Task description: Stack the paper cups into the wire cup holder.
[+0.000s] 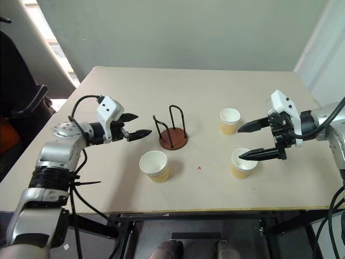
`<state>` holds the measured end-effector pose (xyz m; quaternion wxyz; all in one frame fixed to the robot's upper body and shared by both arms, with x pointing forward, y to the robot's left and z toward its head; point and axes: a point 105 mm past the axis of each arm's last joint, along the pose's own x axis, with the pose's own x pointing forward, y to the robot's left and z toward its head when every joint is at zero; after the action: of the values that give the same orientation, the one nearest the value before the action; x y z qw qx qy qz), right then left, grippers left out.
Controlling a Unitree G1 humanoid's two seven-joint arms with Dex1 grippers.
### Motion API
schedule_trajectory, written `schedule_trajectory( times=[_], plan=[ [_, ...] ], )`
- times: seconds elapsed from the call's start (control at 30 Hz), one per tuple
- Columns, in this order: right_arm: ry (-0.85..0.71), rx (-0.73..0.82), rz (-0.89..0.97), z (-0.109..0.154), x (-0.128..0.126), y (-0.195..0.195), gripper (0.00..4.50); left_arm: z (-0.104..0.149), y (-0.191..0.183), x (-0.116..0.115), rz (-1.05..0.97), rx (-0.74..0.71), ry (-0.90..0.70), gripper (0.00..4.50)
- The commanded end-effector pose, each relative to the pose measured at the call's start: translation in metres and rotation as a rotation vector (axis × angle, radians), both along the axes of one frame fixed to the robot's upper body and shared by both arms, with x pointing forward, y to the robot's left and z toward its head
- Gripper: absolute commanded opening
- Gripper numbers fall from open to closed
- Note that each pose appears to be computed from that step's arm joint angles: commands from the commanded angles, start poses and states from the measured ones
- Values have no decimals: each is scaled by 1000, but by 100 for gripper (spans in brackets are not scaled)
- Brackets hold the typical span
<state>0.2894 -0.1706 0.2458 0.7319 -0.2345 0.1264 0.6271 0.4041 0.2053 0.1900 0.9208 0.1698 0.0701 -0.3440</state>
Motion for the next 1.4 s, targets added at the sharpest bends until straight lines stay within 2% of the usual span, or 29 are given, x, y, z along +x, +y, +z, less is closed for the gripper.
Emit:
schedule_trajectory(
  times=[0.03,0.17,0.27,0.3,0.37,0.67,0.73,0.9,1.07,1.2,1.27,1.4],
  plan=[
    [-52,19,-1,14,-5,0,450,12,-11,13,1,-12,-50,445],
    [-54,16,-11,13,-6,1,450,13,-25,26,3,-52,-51,445],
    [-56,20,-10,14,-8,3,450,13,-24,40,79,-38,-77,445],
    [-57,21,-12,14,-9,3,450,15,-23,44,105,-44,-92,429],
    [-57,20,-21,14,-10,2,450,19,-25,47,110,-55,-104,385],
    [-64,21,-36,14,-11,1,450,23,-27,42,48,-22,-106,57],
    [-67,20,-34,14,-11,1,450,22,-26,40,36,-20,-95,9],
    [-76,19,-32,14,-10,2,450,31,-32,34,-17,-39,-97,9],
    [-83,16,-28,14,-9,2,450,73,-64,28,-97,-132,-141,9],
    [-87,16,-27,15,-9,3,450,90,-97,16,-171,-187,-126,9],
    [-87,15,-26,15,-10,3,450,89,-114,5,-218,-179,-104,9],
    [-62,-15,-12,7,-17,3,450,63,-146,-32,-369,-101,-38,9]
  ],
)
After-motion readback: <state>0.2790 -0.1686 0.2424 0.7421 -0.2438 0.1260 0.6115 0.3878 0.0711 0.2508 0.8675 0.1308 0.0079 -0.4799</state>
